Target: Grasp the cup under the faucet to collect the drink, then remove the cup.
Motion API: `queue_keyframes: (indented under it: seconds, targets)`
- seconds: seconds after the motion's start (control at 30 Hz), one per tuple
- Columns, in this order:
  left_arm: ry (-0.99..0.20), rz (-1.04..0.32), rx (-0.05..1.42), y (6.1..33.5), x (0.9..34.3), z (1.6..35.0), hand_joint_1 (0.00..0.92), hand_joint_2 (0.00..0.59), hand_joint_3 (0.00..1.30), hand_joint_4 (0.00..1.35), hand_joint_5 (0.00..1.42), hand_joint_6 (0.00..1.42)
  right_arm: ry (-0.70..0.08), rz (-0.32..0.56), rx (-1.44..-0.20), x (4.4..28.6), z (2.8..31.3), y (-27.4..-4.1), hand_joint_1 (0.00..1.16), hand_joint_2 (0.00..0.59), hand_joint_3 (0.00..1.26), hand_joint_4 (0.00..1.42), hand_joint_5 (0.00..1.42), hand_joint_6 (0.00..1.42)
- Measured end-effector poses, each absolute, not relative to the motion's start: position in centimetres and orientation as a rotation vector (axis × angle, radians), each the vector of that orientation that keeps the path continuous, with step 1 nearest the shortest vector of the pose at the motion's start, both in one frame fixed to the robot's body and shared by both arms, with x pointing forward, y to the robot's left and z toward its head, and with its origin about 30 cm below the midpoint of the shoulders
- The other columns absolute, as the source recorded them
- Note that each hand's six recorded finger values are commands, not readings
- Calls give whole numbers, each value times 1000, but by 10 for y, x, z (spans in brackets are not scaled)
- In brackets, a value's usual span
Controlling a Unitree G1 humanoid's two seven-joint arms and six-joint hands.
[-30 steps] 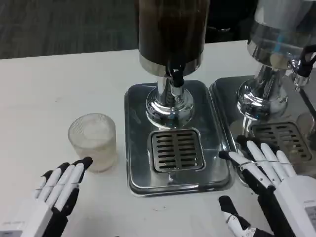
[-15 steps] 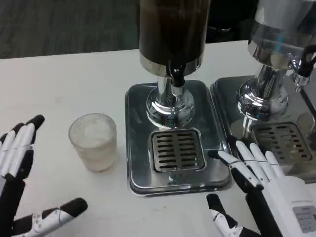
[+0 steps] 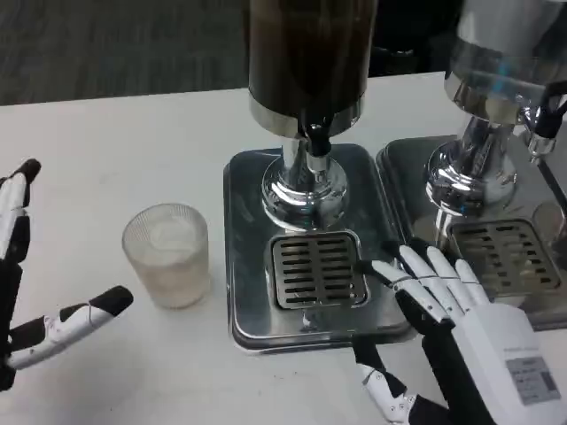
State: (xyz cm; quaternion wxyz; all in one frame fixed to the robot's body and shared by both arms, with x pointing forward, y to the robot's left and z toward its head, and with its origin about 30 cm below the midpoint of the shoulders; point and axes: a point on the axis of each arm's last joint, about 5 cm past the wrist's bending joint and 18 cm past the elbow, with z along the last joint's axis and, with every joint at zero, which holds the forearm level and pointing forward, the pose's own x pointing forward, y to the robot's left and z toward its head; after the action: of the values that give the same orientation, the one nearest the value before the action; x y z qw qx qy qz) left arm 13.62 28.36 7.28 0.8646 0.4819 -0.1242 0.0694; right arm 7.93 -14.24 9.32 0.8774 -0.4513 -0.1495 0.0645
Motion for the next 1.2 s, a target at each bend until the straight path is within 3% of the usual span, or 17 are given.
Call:
queue_keyframes:
  seconds: [0.67, 1.2]
  targets:
    - [-167, 15, 988, 296, 173, 54, 139, 0, 0, 0, 150, 182, -358, 146, -892, 85, 89, -125, 477, 480, 263, 147, 96, 18]
    - [-119, -73, 996, 293, 194, 54, 152, 0, 0, 0, 189, 219, -369, 132, -888, 88, 85, -124, 477, 480, 272, 163, 119, 32]
